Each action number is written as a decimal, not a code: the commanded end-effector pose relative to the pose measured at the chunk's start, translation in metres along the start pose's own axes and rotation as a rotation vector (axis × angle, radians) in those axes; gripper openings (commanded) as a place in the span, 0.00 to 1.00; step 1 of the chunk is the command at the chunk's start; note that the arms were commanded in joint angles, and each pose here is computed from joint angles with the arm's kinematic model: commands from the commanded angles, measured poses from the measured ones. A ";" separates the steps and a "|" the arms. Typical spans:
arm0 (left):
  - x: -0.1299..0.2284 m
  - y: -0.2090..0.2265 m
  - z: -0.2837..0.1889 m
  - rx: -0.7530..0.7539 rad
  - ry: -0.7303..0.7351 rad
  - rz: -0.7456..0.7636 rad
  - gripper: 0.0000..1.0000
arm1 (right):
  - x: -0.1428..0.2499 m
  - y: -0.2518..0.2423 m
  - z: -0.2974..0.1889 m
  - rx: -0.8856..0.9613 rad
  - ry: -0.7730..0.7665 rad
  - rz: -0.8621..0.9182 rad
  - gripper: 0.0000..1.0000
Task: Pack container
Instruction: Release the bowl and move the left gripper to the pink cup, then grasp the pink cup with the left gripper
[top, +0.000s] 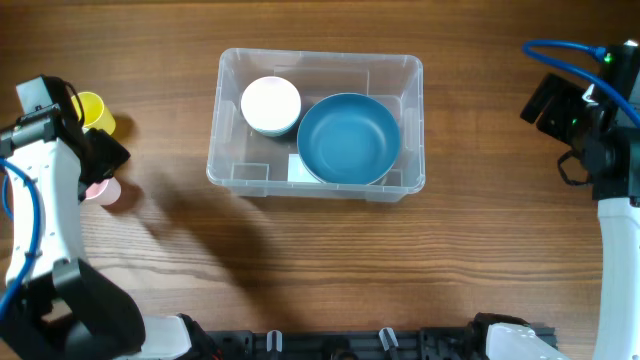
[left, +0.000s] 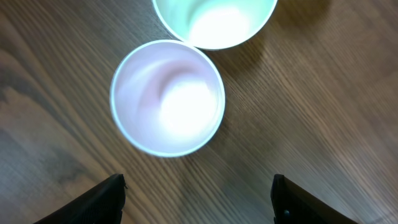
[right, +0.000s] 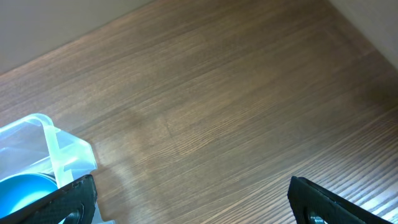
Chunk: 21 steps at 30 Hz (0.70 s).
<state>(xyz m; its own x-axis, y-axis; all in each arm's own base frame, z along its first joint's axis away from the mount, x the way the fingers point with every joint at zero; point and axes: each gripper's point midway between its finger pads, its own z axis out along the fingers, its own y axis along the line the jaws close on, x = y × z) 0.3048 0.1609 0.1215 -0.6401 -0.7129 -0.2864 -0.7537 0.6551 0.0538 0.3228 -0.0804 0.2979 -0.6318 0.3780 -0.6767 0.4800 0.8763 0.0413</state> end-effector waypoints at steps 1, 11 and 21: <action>0.000 -0.004 0.015 -0.001 0.033 0.039 0.73 | -0.001 0.000 0.000 -0.001 -0.003 0.017 1.00; -0.010 -0.009 0.019 0.014 -0.004 0.033 0.73 | -0.001 0.000 0.000 -0.001 -0.003 0.017 1.00; -0.006 0.009 0.020 -0.014 0.033 -0.138 0.70 | -0.001 -0.001 0.000 0.000 -0.003 0.018 0.99</action>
<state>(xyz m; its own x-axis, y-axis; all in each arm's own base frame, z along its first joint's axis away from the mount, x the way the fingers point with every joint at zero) 0.3153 0.1670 0.1066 -0.6381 -0.7157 -0.2838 -0.7559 0.6524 0.0545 0.3228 -0.0804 0.2981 -0.6313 0.3779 -0.6772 0.4800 0.8763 0.0416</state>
